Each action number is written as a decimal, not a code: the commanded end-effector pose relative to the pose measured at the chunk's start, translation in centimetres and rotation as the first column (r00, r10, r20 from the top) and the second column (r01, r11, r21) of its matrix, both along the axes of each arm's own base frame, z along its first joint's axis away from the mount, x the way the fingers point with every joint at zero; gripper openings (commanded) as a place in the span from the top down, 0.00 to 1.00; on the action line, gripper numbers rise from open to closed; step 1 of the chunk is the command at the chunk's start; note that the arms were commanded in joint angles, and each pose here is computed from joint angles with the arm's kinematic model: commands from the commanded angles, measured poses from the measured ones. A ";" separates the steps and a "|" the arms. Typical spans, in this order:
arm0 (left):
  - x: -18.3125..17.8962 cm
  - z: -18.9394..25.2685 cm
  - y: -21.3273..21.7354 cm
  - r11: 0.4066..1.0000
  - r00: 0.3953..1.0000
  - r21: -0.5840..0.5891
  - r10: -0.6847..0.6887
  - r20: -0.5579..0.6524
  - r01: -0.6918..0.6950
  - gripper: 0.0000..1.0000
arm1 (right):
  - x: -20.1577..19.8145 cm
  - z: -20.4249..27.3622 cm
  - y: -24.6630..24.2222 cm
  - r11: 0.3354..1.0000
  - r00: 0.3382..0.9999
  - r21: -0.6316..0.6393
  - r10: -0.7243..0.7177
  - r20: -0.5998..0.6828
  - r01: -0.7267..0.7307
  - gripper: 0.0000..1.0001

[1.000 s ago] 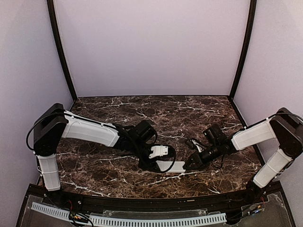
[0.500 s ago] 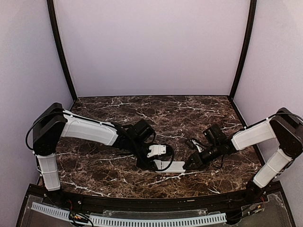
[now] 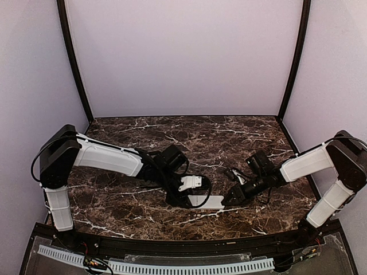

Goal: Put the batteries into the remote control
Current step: Place the battery cover on the remote control without the battery cover.

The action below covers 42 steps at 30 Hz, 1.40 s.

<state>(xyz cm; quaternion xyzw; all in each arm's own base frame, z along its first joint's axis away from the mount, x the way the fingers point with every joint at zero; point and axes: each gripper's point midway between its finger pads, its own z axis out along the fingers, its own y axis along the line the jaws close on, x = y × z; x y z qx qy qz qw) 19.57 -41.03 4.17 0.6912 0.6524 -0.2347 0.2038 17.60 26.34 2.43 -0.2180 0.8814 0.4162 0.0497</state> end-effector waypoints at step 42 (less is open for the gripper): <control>0.5 -0.2 0.3 0.999 0.999 0.039 0.007 0.033 -0.008 0.34 | -0.5 -0.9 -0.6 1.000 1.000 -0.027 -0.002 -0.021 0.002 0.73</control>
